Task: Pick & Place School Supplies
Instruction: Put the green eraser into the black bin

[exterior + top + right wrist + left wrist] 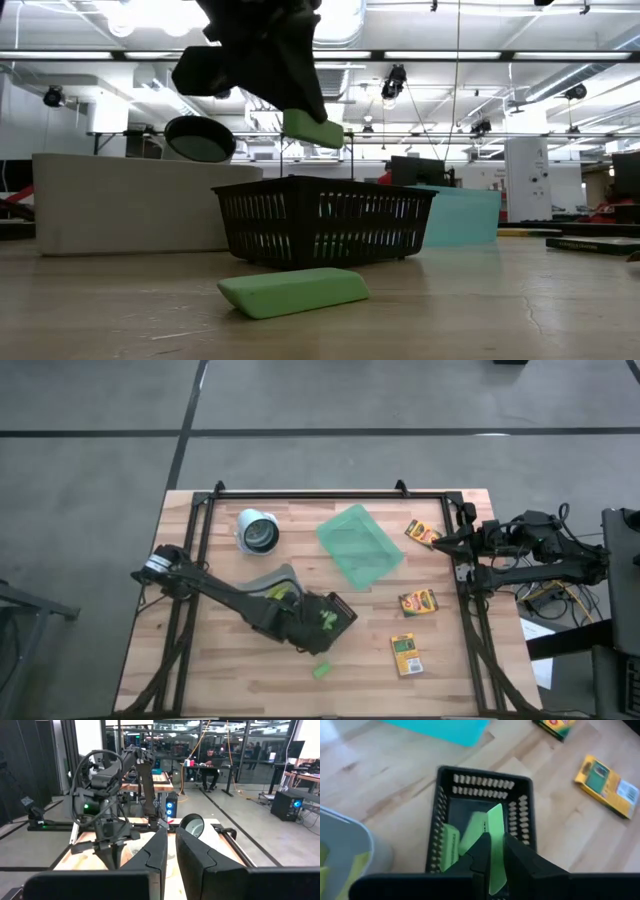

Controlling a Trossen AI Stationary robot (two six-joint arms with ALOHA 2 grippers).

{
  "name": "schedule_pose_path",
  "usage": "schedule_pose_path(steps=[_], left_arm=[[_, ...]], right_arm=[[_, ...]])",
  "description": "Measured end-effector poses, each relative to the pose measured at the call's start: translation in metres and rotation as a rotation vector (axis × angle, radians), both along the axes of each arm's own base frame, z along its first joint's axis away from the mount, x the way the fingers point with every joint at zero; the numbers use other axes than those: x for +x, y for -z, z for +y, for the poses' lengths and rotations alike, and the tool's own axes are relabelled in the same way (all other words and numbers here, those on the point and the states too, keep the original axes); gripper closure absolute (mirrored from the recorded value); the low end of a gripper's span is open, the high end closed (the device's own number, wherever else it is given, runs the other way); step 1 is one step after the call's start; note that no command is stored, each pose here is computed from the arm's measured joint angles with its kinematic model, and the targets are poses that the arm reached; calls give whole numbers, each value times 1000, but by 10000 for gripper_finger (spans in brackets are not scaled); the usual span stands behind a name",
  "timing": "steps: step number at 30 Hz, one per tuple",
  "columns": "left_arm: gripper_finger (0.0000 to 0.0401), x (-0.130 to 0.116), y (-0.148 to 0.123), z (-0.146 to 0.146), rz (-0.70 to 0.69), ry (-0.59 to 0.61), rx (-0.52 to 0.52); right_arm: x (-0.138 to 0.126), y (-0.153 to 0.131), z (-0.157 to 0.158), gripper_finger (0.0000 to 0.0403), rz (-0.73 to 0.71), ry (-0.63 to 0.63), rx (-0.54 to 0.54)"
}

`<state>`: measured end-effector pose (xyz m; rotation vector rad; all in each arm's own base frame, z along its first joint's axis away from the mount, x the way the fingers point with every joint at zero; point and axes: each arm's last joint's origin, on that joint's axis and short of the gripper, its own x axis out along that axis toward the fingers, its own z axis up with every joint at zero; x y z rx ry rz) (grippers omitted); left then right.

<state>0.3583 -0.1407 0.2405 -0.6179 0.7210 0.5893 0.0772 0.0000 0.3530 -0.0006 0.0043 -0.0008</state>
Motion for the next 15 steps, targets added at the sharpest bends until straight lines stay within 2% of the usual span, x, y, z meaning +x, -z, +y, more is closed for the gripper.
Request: schedule_pose_path(steps=[6, 15], left_arm=[[362, 3, 8, 0, 23, 14, 47], [362, 4, 29, -1, 40, 8, 46]], right_arm=[[0, 0, 0, 367, 0, 0, 0], [0, 0, 0, 367, 0, 0, 0]])
